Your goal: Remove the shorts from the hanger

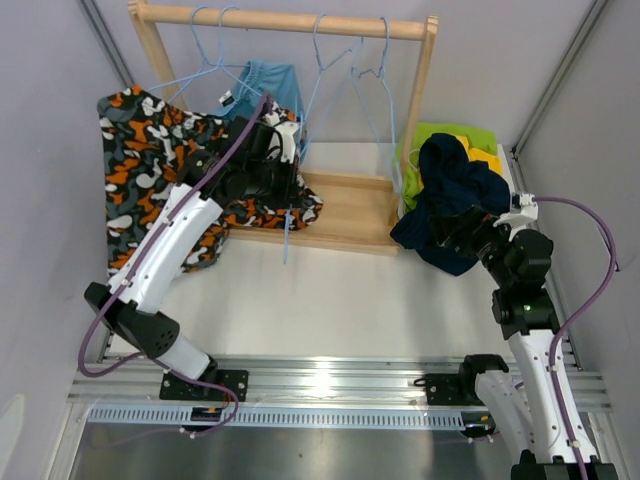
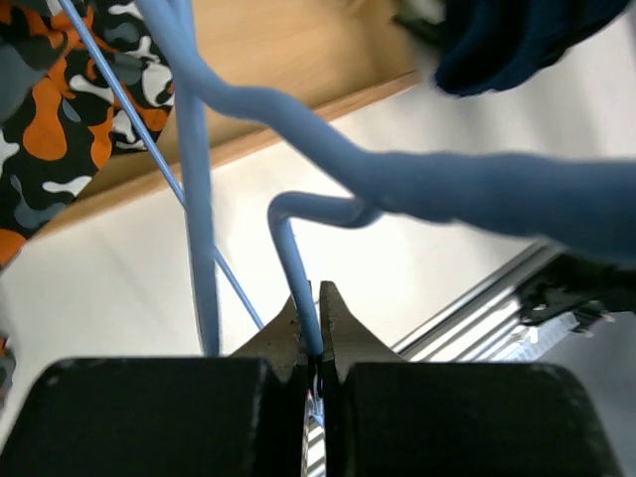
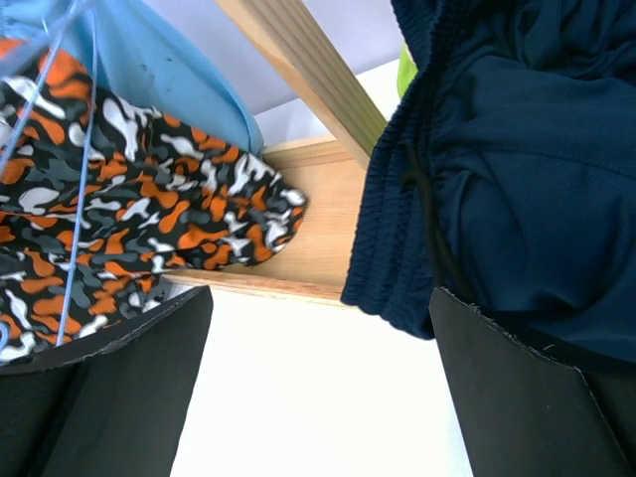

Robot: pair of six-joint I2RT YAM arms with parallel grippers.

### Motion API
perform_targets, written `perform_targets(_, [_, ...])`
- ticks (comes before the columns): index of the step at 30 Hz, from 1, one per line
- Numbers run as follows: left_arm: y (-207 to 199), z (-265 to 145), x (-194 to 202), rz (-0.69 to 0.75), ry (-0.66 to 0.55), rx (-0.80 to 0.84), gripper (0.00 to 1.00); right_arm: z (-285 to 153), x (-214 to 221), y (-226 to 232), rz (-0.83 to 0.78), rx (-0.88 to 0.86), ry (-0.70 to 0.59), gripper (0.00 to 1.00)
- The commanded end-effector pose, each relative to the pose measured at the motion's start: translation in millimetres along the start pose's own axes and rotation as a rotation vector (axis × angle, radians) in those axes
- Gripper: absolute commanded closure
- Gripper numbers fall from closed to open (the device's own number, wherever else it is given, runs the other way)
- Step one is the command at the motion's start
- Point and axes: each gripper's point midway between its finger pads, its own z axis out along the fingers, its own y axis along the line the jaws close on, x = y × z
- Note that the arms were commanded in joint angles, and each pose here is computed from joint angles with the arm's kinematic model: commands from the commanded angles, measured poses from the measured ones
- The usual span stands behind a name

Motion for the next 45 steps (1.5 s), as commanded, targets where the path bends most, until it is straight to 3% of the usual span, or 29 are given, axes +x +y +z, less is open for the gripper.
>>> perform_targets(1, [33, -16, 35, 0.007, 0.073, -0.178, 1.0, -14, -19, 21, -0.011, -0.047, -0.04, 0.0])
perform_targets(7, [28, -54, 22, -0.003, -0.075, -0.188, 1.0, -28, -17, 24, -0.021, -0.044, -0.042, 0.0])
perform_targets(11, [-48, -66, 4, 0.05, -0.186, 0.243, 1.0, -34, -15, 25, -0.024, -0.042, -0.041, 0.0])
perform_targets(12, [-72, -68, 14, 0.04, -0.141, 0.395, 1.0, -35, -15, 23, -0.024, -0.033, -0.042, 0.01])
perform_targets(18, [-130, -94, 36, 0.061, -0.078, 0.846, 1.0, -44, -13, 23, -0.036, -0.024, -0.048, 0.01])
perform_targets(20, [-132, -95, 45, 0.067, -0.061, 0.888, 1.0, -47, -14, 22, -0.044, -0.016, -0.056, 0.01])
perform_targets(26, [-128, -98, 52, 0.136, -0.038, 0.842, 1.0, -49, -13, 21, -0.046, -0.01, -0.056, 0.01])
perform_targets(28, [-110, -80, 50, 0.099, -0.005, 0.687, 1.0, -50, -14, 21, -0.045, -0.009, -0.06, 0.01])
perform_targets(31, [-81, -70, 31, 0.13, -0.065, 0.46, 1.0, -52, -15, 22, -0.05, -0.009, -0.065, 0.01])
perform_targets(35, [-59, -78, 1, 0.186, -0.163, 0.288, 1.0, -53, -13, 20, -0.058, 0.0, -0.055, 0.0])
perform_targets(39, [-46, -86, -45, 0.191, -0.268, 0.156, 1.0, -53, -10, 18, -0.064, 0.005, -0.046, 0.0])
perform_targets(45, [-21, -62, -88, 0.204, -0.305, 0.001, 1.0, -53, -8, 14, -0.071, 0.018, -0.039, 0.0])
